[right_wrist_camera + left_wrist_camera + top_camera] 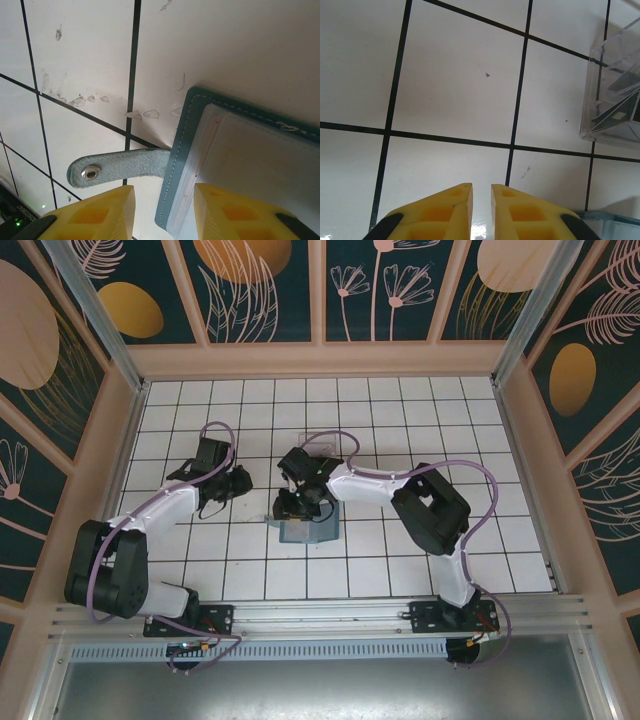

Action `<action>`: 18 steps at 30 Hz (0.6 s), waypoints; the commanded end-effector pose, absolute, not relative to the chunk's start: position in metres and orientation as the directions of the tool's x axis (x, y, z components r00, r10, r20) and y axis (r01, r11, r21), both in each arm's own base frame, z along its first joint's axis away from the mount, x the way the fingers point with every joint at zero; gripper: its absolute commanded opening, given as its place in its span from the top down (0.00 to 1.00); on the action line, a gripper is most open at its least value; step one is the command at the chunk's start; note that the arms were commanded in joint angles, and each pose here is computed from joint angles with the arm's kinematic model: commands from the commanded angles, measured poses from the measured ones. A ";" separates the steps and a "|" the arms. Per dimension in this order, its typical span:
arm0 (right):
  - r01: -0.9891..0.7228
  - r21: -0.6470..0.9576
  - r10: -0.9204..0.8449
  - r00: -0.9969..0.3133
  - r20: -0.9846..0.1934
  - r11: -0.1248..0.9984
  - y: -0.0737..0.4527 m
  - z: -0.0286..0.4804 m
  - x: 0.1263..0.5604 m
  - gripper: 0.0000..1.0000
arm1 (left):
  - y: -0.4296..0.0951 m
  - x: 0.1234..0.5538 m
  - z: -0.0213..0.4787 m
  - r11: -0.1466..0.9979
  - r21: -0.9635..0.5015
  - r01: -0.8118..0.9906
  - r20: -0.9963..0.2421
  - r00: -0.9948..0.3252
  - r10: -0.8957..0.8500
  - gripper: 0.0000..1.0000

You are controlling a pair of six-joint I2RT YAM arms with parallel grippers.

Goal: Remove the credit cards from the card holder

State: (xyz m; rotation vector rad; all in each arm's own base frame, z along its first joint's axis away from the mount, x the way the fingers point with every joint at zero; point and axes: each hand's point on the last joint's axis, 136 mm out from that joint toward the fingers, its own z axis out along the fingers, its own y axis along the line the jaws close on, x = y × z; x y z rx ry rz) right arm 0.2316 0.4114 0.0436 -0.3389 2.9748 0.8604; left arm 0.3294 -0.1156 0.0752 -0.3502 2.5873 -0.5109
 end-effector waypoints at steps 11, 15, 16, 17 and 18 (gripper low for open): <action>-0.201 0.448 -0.205 -0.978 -0.039 0.871 0.403 0.027 0.221 0.63 | -0.121 0.334 0.084 0.891 -0.438 -0.124 -0.408 -0.855 -0.320 0.82; -0.206 0.391 -0.204 -0.978 -0.047 0.897 0.394 0.027 0.221 0.63 | -0.121 0.334 0.083 0.891 -0.436 -0.123 -0.406 -0.857 -0.317 0.82; -0.207 0.375 -0.203 -0.978 -0.050 0.904 0.392 0.028 0.222 0.63 | -0.121 0.334 0.084 0.891 -0.436 -0.123 -0.408 -0.856 -0.317 0.82; -0.206 0.357 -0.201 -0.978 -0.050 0.911 0.389 0.027 0.222 0.63 | -0.121 0.335 0.084 0.891 -0.437 -0.122 -0.409 -0.855 -0.318 0.82; -0.208 0.341 -0.202 -0.978 -0.053 0.917 0.386 0.027 0.222 0.63 | -0.122 0.334 0.084 0.891 -0.437 -0.122 -0.408 -0.856 -0.317 0.82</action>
